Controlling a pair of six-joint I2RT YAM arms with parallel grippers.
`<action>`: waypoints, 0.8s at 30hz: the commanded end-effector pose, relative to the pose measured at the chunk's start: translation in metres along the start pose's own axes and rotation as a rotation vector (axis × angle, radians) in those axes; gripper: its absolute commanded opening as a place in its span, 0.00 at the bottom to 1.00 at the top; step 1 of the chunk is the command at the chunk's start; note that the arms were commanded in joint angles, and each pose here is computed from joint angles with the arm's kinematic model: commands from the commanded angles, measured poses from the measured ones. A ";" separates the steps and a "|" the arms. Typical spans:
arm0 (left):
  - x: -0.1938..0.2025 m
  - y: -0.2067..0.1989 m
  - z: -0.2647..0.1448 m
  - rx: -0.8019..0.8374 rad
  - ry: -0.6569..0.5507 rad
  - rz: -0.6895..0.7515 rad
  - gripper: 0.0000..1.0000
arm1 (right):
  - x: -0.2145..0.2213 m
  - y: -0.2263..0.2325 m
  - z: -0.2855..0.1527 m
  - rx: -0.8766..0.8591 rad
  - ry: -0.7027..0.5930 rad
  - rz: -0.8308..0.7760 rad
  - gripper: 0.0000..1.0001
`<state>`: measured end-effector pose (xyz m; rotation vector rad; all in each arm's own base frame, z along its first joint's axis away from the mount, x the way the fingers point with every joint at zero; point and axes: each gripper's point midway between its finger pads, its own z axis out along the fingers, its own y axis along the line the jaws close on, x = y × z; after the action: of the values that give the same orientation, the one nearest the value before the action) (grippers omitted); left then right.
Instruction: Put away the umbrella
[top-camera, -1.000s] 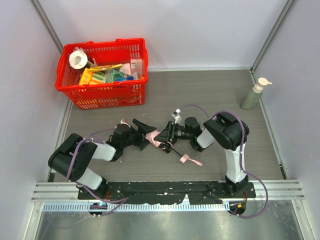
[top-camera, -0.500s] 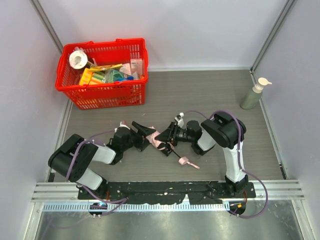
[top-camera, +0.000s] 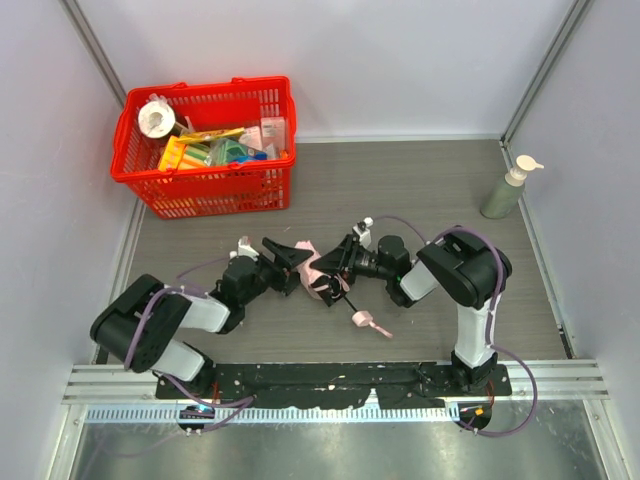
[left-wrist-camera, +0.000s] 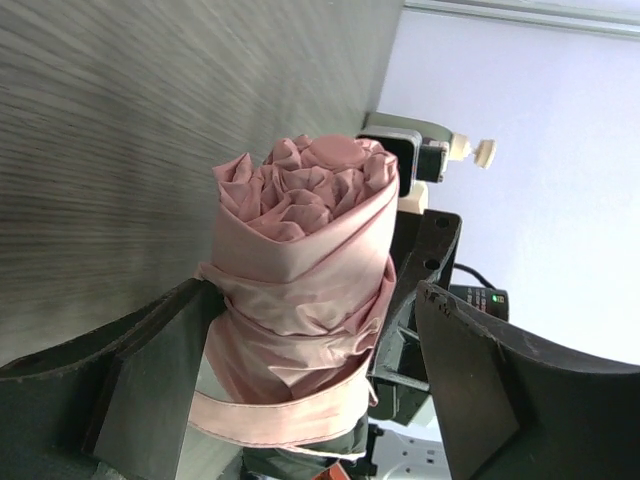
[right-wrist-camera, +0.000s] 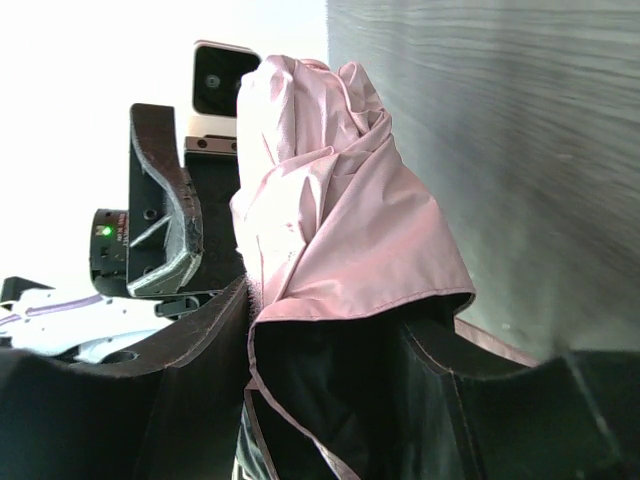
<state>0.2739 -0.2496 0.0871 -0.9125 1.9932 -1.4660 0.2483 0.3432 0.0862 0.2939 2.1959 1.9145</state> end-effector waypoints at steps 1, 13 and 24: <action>0.002 -0.034 -0.008 0.066 -0.009 0.030 0.86 | 0.008 0.082 -0.004 -0.238 0.038 -0.182 0.01; -0.001 -0.095 -0.016 0.231 -0.020 0.059 0.83 | 0.041 0.120 -0.001 -0.345 0.113 -0.219 0.01; -0.016 -0.172 -0.055 0.479 -0.126 0.063 0.81 | 0.051 0.151 -0.006 -0.373 0.152 -0.267 0.01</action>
<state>0.2750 -0.2431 0.1770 -0.8008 1.7733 -1.5582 0.2301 0.3685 0.1796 0.0465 1.9627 2.0647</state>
